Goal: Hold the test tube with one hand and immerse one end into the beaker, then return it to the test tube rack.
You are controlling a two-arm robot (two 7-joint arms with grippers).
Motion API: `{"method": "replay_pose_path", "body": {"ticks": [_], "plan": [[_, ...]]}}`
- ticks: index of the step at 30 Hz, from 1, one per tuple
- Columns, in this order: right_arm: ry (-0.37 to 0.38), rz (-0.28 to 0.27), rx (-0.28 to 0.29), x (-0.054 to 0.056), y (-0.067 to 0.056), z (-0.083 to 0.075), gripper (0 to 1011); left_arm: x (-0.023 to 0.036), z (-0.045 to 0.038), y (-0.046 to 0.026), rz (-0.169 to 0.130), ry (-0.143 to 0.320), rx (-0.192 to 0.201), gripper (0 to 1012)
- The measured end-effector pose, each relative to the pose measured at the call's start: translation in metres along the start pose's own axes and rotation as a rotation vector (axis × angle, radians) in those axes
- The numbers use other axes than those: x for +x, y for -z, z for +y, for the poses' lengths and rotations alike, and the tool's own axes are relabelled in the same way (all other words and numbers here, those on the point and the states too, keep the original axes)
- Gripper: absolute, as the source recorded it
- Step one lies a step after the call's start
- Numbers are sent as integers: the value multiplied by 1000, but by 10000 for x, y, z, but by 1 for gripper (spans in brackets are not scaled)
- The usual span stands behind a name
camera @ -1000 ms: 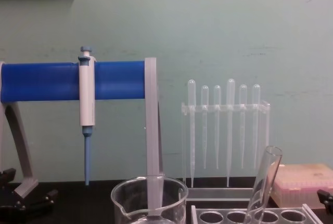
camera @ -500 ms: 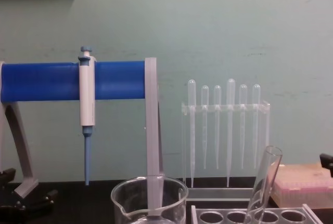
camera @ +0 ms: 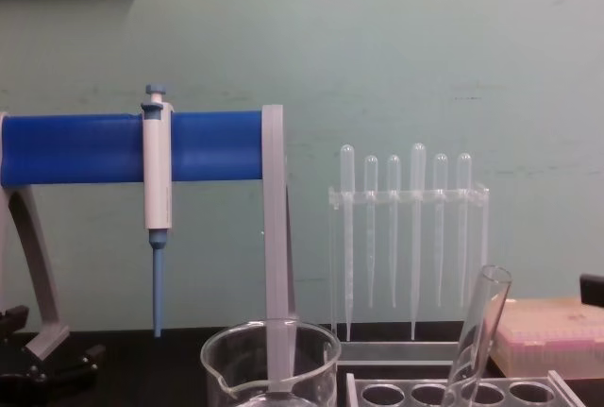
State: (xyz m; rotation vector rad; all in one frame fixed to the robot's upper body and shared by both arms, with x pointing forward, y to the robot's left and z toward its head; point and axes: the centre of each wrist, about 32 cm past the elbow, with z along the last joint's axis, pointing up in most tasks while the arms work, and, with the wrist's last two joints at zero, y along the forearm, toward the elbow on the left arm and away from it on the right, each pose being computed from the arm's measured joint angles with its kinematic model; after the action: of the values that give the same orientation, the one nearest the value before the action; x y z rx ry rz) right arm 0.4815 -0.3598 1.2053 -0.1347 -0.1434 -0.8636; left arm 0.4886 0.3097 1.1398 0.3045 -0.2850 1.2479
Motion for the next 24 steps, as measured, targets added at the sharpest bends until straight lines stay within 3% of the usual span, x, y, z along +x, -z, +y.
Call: {"method": "replay_pose_path", "body": {"ticks": [7, 14, 24], "plan": [[-137, -1, 2, 44, 20, 53, 1003, 0, 0, 0, 0, 0, 0, 1000], [-294, 5, 12, 60, 60, 214, 1003, 0, 0, 0, 0, 0, 0, 1000], [-392, 37, 60, 57, 86, 412, 1003, 0, 0, 0, 0, 0, 0, 1000]]}}
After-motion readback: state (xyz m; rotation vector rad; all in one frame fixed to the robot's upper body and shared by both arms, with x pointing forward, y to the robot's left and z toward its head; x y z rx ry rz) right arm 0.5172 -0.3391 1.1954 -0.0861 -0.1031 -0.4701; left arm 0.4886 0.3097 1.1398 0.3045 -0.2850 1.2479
